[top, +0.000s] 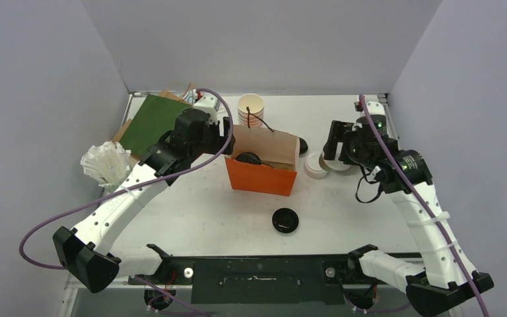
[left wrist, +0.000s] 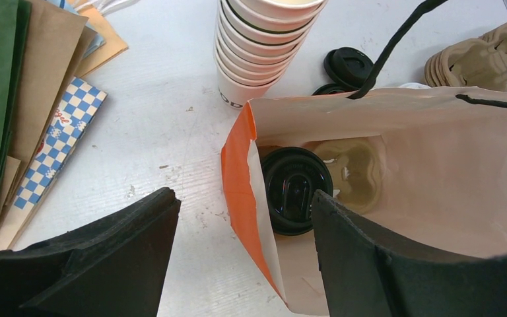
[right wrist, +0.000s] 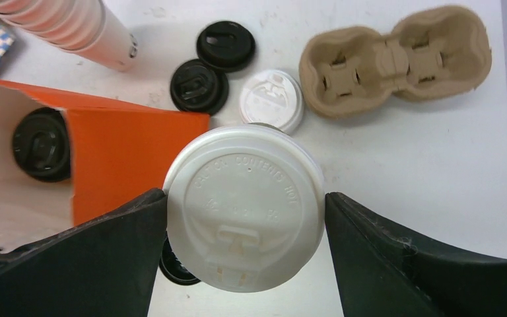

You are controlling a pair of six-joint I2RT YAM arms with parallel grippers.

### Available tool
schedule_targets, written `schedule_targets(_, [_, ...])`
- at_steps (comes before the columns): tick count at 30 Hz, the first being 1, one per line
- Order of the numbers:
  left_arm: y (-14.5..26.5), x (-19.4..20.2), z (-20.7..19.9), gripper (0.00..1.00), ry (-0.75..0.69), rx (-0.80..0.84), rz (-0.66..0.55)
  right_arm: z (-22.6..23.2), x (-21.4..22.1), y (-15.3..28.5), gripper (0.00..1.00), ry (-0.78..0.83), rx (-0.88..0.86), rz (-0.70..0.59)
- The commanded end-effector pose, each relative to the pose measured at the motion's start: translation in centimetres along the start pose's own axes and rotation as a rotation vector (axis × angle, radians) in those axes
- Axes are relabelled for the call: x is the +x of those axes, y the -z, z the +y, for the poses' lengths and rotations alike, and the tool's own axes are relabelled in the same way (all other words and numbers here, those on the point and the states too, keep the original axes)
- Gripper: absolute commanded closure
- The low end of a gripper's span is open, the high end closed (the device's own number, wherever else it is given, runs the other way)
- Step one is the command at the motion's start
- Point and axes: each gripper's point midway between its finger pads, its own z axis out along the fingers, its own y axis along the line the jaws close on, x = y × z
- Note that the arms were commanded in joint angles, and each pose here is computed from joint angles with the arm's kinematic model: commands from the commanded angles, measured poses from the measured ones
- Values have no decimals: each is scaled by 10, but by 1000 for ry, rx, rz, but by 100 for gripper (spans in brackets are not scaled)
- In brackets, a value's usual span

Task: Pack the takeout coffee
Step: Pick up the coffee cup from the center of the board, then place the coffee cup on the cup tray.

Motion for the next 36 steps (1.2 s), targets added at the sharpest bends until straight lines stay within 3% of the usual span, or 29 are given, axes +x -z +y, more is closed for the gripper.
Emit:
schedule_targets(1, [3,-25,-12,29,1,55,-58,13,-23,33,27,80,-108,-53])
schedule_targets(6, [-2,-22,-15,29,0,69,-41,22,-42,56,28,109,-157,-77])
schedule_targets(17, [-11,-16,-21,30,-8,95,4,89,-68,113,36,288,-589,-192])
schedule_targets(19, [-12,-13,-21,36,-14,94,17,101,-67,115,39,307,-655,-191])
schedule_targets(25, [-7,-13,-21,66,-31,99,15,123,-70,116,42,327,-785,-227])
schedule_targets(30, [-3,-12,-20,97,-43,105,21,140,-72,109,49,329,-864,-238])
schedule_targets(36, [5,-10,-20,100,-50,118,17,154,-59,89,56,375,-848,-215])
